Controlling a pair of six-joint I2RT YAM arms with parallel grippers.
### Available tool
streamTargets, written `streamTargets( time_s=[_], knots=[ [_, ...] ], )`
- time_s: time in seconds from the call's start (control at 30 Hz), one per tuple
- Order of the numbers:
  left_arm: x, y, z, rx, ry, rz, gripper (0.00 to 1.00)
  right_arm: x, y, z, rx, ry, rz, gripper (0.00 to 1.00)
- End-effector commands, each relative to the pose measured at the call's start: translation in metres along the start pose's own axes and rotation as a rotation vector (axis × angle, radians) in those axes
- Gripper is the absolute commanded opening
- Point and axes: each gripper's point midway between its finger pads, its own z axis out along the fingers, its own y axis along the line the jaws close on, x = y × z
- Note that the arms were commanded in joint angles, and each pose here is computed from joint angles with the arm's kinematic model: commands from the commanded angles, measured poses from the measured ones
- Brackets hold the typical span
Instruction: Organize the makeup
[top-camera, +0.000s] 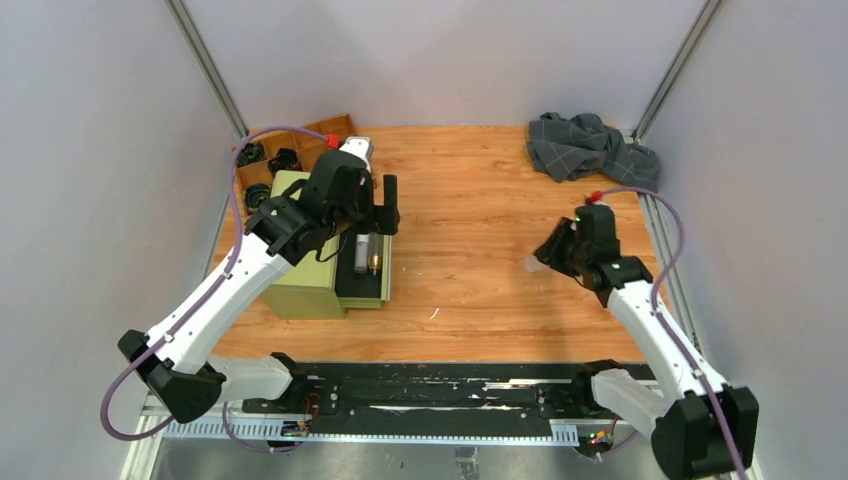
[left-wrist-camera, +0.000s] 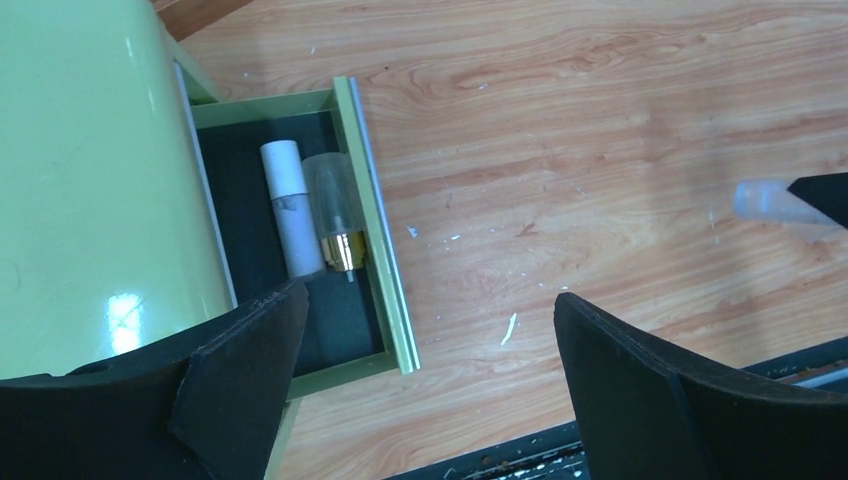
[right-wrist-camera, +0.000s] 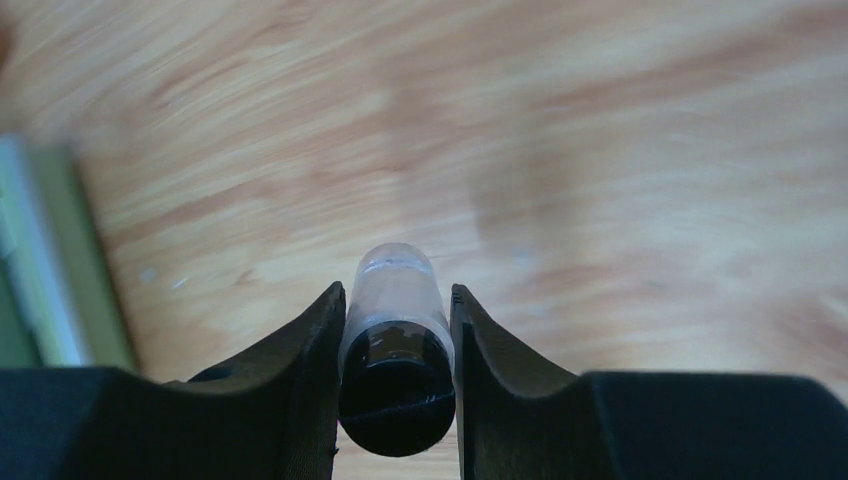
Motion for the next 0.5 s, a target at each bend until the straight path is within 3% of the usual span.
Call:
streamTargets(
  time_s=[0.0,0.27,0.47],
  knots=[
    [-0.006,0.01,-0.007,-0.008,-0.044,-0.027,0.98,-0.005,0.139,-0.023,-0.465,-0.003,-0.193,0.01],
    [-0.017,0.043,-0.044,-0.107,-0.162,-0.07,0.98,0.052,0.304,-0.046,-0.794,0.195,-0.494,0.01],
    [-0.028,0.078,-0.086,-0.22,-0.312,-0.185,0.98,0.105,0.362,-0.027,-0.875,0.395,-0.495,0.01]
  ],
)
